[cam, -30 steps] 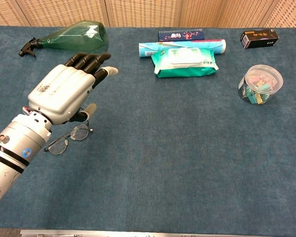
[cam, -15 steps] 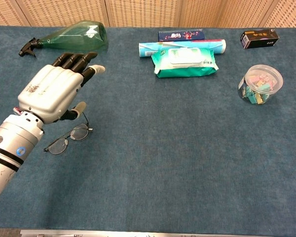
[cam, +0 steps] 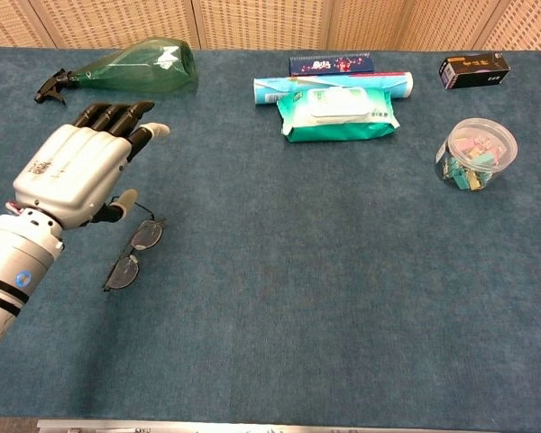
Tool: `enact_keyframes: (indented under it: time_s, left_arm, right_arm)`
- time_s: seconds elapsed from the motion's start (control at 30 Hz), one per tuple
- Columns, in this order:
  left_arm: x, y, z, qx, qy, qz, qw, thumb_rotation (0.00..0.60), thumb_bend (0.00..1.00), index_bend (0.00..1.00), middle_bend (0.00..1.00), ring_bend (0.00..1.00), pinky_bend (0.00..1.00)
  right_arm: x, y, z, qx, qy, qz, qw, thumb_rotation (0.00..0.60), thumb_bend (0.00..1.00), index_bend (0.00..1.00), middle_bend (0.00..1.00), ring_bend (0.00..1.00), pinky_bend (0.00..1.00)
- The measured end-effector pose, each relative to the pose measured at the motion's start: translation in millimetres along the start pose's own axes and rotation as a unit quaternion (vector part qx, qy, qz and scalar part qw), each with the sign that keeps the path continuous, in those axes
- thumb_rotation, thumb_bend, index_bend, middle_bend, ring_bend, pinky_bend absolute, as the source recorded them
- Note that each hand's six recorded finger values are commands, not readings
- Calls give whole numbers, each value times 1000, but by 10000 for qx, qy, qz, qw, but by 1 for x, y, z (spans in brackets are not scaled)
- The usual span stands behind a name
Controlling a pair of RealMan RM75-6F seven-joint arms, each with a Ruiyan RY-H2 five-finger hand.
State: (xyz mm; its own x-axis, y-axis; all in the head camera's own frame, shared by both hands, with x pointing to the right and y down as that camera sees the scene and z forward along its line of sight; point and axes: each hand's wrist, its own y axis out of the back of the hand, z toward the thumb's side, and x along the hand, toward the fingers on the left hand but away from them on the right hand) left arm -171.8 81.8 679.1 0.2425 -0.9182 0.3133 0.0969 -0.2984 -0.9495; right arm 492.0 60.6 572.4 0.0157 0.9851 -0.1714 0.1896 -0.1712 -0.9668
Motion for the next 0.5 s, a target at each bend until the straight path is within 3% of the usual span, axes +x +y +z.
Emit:
enact_keyframes:
  time_s: [0.5]
  left_arm:
    - [-10, -15, -1, -57, 14, -254, 9997, 600, 364, 138, 0, 0, 0]
  right_arm:
    - [0, 0, 0, -2, 2, -9, 10000, 600, 324, 522, 372, 225, 282]
